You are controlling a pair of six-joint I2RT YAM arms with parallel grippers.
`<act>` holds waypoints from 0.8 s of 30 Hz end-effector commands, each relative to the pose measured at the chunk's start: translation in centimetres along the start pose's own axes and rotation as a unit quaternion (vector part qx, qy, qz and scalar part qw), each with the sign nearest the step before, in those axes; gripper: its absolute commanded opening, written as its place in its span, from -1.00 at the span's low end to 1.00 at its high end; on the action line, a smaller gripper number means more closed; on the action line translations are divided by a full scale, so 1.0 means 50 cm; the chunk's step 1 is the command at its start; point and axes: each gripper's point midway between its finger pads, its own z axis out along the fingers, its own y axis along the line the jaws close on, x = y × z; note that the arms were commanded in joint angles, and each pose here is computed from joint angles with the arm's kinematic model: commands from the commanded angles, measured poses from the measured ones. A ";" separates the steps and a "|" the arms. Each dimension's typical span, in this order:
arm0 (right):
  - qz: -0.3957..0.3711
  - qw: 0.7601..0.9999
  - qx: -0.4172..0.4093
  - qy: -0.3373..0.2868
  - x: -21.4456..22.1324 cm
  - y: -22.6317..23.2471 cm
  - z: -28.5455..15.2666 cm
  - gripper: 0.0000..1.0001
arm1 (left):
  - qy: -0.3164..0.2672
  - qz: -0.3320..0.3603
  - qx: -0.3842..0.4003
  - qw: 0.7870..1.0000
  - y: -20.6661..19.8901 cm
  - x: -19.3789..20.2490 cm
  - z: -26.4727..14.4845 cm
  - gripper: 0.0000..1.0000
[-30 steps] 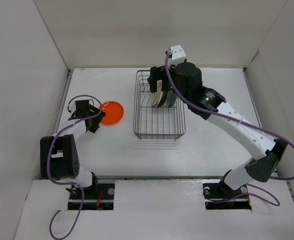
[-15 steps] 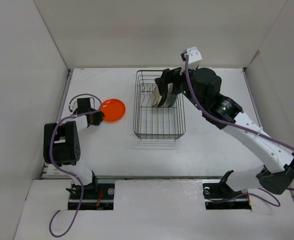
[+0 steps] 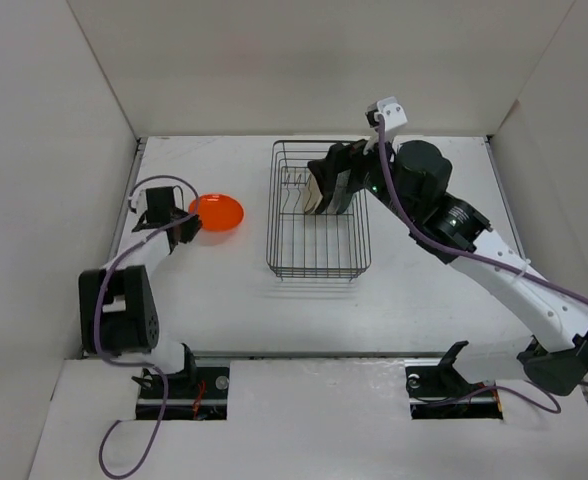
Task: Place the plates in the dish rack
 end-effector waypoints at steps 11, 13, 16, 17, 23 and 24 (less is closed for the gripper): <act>-0.013 0.978 -0.200 -0.050 -0.032 0.059 0.069 1.00 | -0.149 0.245 0.354 0.890 -0.335 -0.071 -0.469 -1.00; 0.007 0.973 -0.225 -0.045 -0.034 0.065 0.096 1.00 | -0.150 0.256 0.395 0.869 -0.344 -0.055 -0.509 -1.00; 0.022 0.967 -0.251 -0.031 -0.022 0.077 0.130 1.00 | -0.142 0.270 0.444 0.842 -0.354 -0.029 -0.553 -1.00; 0.025 0.965 -0.258 -0.031 -0.022 0.081 0.136 1.00 | -0.120 0.272 0.458 0.837 -0.353 -0.010 -0.556 -1.00; 0.049 0.957 -0.286 -0.009 0.015 0.098 0.172 1.00 | -0.089 0.276 0.522 0.802 -0.370 0.026 -0.588 -1.00; 0.056 0.954 -0.293 -0.005 0.023 0.102 0.177 1.00 | -0.084 0.272 0.527 0.801 -0.372 0.028 -0.593 -1.00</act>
